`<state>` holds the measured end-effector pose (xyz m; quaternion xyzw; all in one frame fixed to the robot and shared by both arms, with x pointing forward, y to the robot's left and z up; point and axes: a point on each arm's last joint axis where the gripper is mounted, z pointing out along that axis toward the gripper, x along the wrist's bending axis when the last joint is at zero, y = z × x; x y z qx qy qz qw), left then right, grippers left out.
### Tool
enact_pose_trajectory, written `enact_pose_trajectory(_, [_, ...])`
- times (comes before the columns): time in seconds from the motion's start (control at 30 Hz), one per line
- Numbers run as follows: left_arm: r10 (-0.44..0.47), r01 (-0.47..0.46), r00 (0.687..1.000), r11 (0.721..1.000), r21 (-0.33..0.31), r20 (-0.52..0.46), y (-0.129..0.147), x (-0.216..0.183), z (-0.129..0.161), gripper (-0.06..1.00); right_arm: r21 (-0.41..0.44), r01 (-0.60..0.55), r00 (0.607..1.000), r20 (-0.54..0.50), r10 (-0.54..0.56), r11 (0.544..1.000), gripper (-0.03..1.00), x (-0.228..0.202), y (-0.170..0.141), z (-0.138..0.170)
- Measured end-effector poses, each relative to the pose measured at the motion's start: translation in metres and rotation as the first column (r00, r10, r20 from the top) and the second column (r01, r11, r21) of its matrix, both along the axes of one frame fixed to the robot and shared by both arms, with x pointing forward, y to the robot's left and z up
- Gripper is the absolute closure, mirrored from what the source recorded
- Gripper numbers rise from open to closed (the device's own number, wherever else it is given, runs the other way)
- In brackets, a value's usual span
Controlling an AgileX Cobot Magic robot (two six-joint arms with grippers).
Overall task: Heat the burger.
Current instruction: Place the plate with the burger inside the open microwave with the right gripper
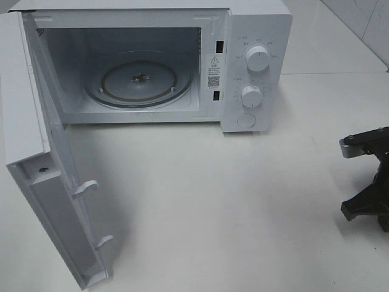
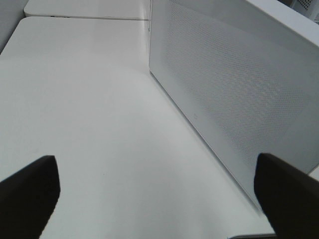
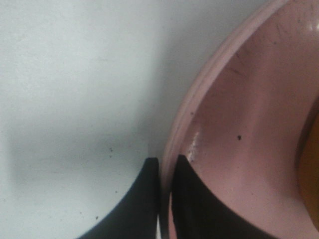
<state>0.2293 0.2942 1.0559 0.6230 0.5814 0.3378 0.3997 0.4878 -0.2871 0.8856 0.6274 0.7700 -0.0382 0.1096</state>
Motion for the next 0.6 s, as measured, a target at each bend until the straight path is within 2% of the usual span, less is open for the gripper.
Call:
enact_pose_trajectory(0.27, [0.000, 0.000, 1.000, 1.000, 0.000, 0.000, 0.000, 0.000, 0.000, -0.03, -0.107, -0.027, 1.000, -0.007, 0.027, 0.994, 0.96, -0.004, 0.013, 0.002])
enact_pose_trajectory(0.6, [0.000, 0.000, 1.000, 1.000, 0.000, 0.000, 0.000, 0.000, 0.000, -0.03, -0.161, -0.078, 0.996, 0.022, 0.083, 0.984, 0.95, -0.008, 0.028, 0.009])
